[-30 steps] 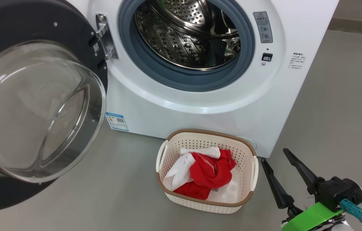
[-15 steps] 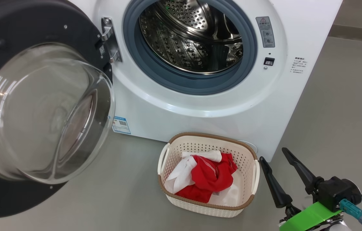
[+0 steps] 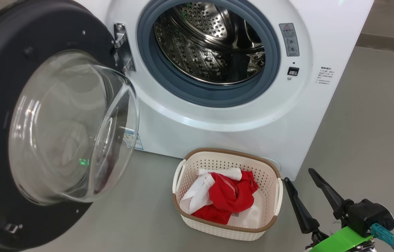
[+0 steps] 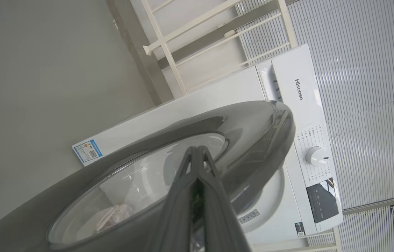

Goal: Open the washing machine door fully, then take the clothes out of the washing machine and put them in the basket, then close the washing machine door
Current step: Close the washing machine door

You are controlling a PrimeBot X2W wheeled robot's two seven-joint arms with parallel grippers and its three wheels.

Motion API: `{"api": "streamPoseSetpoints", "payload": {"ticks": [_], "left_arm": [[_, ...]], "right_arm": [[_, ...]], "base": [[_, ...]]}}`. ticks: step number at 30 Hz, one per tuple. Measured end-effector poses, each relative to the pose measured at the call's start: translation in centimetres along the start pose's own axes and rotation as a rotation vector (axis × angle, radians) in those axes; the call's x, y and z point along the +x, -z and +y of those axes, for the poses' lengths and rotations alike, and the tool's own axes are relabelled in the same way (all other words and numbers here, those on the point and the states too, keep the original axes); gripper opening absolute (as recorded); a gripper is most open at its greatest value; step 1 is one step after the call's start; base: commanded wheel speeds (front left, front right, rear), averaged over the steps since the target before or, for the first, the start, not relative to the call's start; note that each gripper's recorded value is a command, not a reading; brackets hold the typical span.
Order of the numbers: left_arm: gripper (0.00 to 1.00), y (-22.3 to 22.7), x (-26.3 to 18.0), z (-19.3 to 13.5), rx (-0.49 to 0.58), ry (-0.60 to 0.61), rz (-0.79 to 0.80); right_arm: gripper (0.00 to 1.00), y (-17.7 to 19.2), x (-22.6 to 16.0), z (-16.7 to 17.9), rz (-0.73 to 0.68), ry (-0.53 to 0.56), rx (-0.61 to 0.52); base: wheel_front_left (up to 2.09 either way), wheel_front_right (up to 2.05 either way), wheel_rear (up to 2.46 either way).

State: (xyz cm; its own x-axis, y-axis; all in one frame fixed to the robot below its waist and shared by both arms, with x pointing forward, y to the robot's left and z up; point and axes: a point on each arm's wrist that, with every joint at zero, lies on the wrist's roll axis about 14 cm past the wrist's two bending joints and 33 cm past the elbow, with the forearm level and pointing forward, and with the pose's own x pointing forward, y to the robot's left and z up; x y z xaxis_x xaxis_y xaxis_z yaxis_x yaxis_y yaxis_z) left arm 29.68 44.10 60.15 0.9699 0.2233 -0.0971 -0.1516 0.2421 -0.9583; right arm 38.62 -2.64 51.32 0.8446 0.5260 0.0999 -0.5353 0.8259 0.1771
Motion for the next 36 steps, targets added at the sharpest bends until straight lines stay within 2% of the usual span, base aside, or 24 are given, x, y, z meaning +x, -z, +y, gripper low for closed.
{"api": "streamPoseSetpoints", "payload": {"ticks": [11,18,36], "left_arm": [[0.00,3.8,-1.1,-3.3,-0.030,0.136,0.073],[0.00,6.2,-1.4,-4.3,-0.013,0.159,0.106],[0.00,11.3,-1.3,-5.9,-0.058,0.217,0.238]], "right_arm": [[1.00,0.2,-0.2,-0.2,0.003,0.010,0.006],[1.00,0.5,-0.3,-0.6,0.010,0.022,0.012],[1.00,1.1,-0.8,-1.8,0.024,0.060,0.023]], "base": [[0.00,0.00,0.00],[0.00,0.00,0.00],[0.00,0.00,0.00]]}}
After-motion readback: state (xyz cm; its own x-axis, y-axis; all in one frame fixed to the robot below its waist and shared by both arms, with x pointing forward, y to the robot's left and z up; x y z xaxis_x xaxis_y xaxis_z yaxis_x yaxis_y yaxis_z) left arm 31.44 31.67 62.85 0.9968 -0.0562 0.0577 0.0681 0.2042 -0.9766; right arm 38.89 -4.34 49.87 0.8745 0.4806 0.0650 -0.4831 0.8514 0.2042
